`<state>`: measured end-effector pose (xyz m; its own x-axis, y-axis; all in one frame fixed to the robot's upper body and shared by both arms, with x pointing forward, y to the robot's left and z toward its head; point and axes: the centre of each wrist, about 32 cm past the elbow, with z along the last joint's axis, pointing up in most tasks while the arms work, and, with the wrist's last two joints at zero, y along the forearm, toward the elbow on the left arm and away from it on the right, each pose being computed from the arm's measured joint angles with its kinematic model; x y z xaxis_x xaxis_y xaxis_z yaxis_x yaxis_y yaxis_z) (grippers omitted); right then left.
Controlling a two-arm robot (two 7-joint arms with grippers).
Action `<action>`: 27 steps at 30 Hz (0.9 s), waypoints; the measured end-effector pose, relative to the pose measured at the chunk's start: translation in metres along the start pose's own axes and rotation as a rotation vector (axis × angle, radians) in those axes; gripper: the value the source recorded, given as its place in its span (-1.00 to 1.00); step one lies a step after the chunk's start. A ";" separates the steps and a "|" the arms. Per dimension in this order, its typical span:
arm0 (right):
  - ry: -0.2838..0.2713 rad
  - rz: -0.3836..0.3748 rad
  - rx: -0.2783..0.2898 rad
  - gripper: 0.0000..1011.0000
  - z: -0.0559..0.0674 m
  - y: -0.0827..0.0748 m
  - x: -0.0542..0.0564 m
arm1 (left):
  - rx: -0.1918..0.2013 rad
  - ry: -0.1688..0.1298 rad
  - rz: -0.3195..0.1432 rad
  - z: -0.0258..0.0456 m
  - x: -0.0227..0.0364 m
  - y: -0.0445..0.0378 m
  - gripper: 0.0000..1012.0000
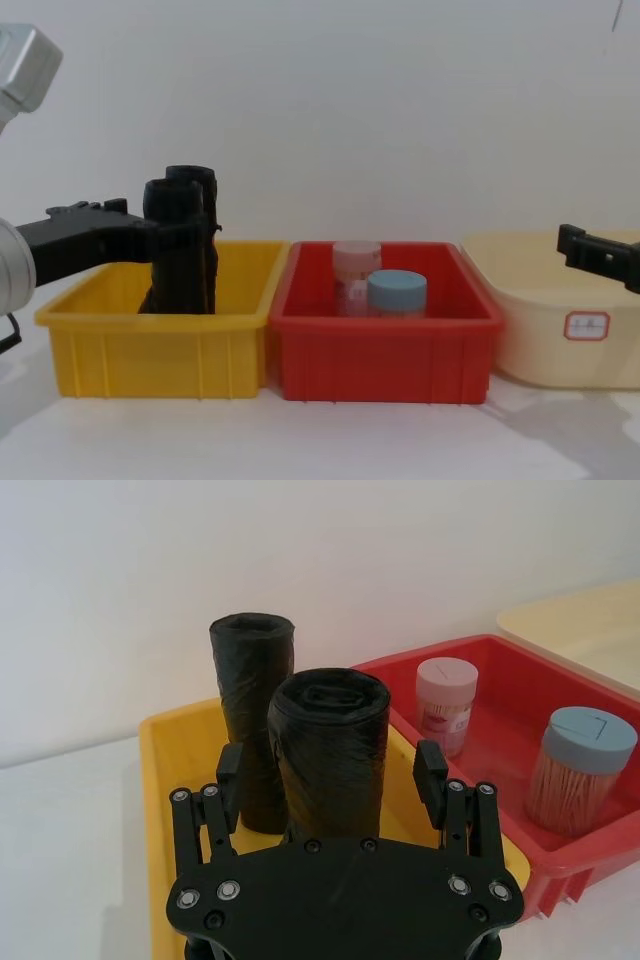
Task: Pick up the garbage bag with the one hand and transfer it to the other hand.
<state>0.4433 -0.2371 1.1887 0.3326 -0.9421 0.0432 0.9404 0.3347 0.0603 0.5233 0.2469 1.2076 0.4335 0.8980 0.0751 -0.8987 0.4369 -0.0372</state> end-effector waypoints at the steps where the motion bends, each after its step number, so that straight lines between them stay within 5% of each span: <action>1: 0.000 0.000 0.000 0.98 0.000 0.000 0.000 | 0.000 0.001 -0.001 -0.0004 0.0003 -0.0006 0.98; 12: 0.000 0.000 0.000 0.98 0.000 0.000 0.000 | 0.005 0.007 -0.002 -0.0074 0.0066 -0.0096 0.95; 27: 0.000 0.000 0.000 0.98 0.000 0.000 0.000 | 0.005 0.008 -0.042 -0.0106 0.0136 -0.0232 0.12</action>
<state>0.4433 -0.2371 1.1887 0.3326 -0.9421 0.0432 0.9404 0.3347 0.0603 0.5508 0.2495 1.1989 0.4711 0.8794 0.0685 -0.8801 0.4738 -0.0297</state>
